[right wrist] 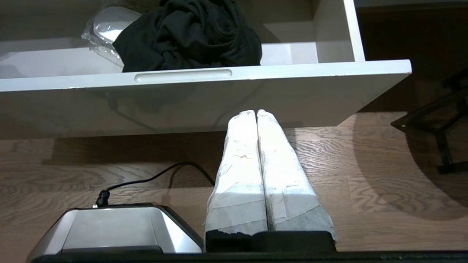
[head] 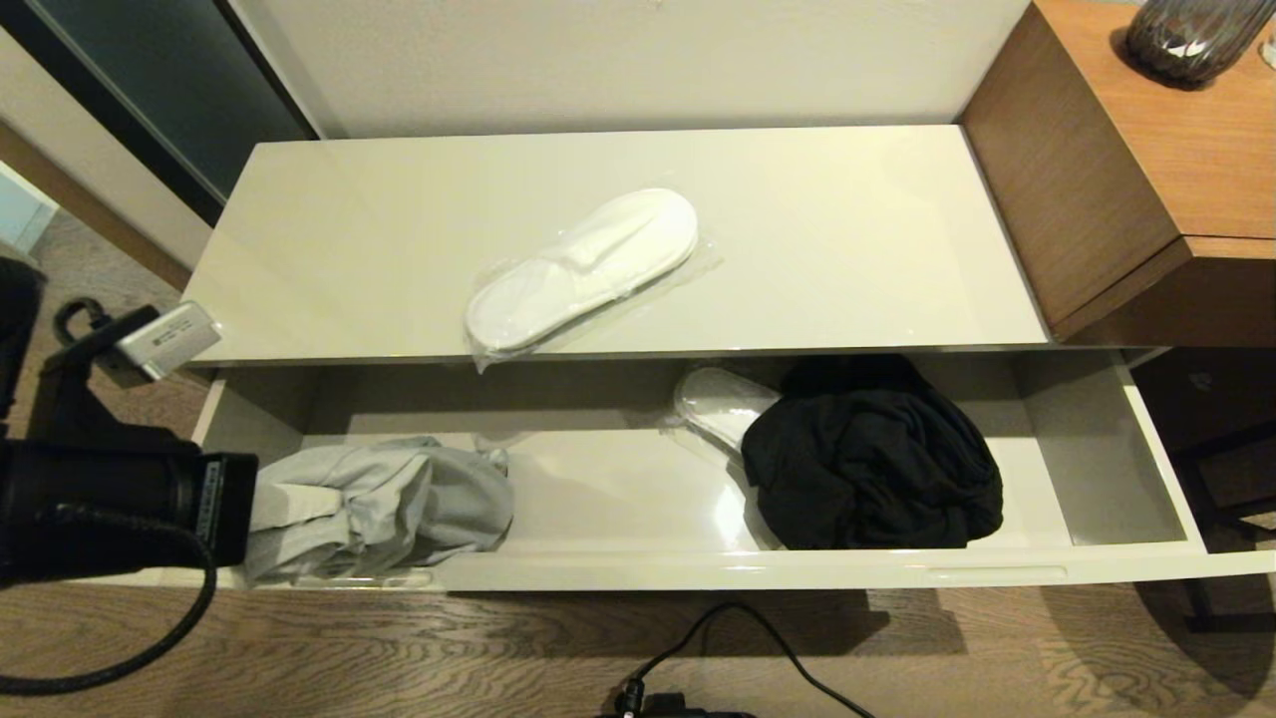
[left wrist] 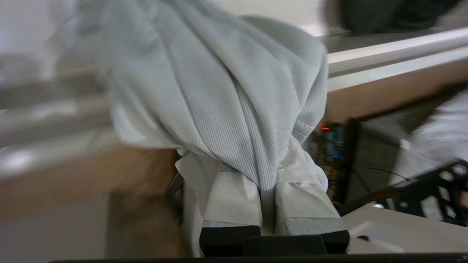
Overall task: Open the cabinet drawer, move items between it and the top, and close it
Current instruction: Put the shorts in the drawer
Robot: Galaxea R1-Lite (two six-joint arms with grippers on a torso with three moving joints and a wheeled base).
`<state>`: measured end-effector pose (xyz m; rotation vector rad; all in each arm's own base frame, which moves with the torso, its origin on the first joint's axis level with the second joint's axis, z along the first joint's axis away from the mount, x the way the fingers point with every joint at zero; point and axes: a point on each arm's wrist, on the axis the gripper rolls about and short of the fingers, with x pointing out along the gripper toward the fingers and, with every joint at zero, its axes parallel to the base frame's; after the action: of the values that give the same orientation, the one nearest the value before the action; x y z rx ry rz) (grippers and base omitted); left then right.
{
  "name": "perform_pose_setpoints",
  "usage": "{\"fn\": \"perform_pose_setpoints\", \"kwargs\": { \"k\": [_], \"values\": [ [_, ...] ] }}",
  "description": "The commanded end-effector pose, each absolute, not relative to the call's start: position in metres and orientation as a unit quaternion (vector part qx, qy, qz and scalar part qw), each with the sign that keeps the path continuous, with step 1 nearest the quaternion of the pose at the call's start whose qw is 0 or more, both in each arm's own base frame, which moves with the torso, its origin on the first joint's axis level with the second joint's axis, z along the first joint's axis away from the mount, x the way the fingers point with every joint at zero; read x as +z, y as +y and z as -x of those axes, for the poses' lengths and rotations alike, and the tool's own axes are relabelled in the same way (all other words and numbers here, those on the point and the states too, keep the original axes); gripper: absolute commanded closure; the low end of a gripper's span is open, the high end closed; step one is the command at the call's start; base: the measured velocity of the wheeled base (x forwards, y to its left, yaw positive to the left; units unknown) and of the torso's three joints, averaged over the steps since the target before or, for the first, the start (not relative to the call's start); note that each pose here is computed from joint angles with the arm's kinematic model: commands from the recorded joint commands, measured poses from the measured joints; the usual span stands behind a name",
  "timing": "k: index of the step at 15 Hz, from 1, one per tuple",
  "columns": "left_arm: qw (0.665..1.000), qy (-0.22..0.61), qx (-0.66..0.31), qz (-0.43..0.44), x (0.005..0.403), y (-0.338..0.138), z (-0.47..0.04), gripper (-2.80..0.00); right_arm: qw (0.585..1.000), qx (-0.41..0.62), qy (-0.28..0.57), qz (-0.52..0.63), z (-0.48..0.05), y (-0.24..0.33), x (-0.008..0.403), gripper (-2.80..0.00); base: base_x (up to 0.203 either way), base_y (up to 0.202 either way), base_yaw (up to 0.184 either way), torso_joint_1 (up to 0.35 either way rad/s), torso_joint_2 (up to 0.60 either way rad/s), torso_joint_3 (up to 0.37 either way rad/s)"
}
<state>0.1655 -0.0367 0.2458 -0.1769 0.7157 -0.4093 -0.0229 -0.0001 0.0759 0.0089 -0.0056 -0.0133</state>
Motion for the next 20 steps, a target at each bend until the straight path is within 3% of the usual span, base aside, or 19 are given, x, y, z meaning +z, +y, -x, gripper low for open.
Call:
{"fn": "perform_pose_setpoints", "kwargs": {
  "k": [1,4,9,17,20],
  "values": [
    [0.896,0.37,-0.229,0.092,0.229,-0.044,-0.192,0.0,1.0,-0.007,-0.001,-0.007,0.023,0.0,0.075,0.0,0.0,0.0,0.0,0.0,0.0,0.0],
    [0.874,0.377,-0.292,0.089,0.22,-0.047,-0.2,0.0,1.0,-0.007,-0.001,-0.006,0.023,0.0,0.075,0.0,0.0,0.0,0.0,0.0,0.0,0.0],
    [0.855,0.393,-0.339,0.005,0.19,-0.05,-0.222,0.0,1.0,-0.007,-0.001,-0.008,0.023,0.0,0.075,0.0,0.0,0.0,0.0,0.0,0.0,0.0],
    [0.862,0.39,-0.324,-0.013,0.191,-0.052,-0.241,0.0,1.0,-0.007,-0.001,-0.005,0.023,0.0,0.075,0.0,0.0,0.0,0.0,0.0,0.0,0.0],
    [0.894,0.321,-0.303,-0.075,0.202,-0.071,-0.27,0.0,1.0,-0.007,-0.001,-0.005,0.023,0.0,0.075,0.0,0.0,0.0,0.0,0.0,0.0,0.0]
  ]
}}
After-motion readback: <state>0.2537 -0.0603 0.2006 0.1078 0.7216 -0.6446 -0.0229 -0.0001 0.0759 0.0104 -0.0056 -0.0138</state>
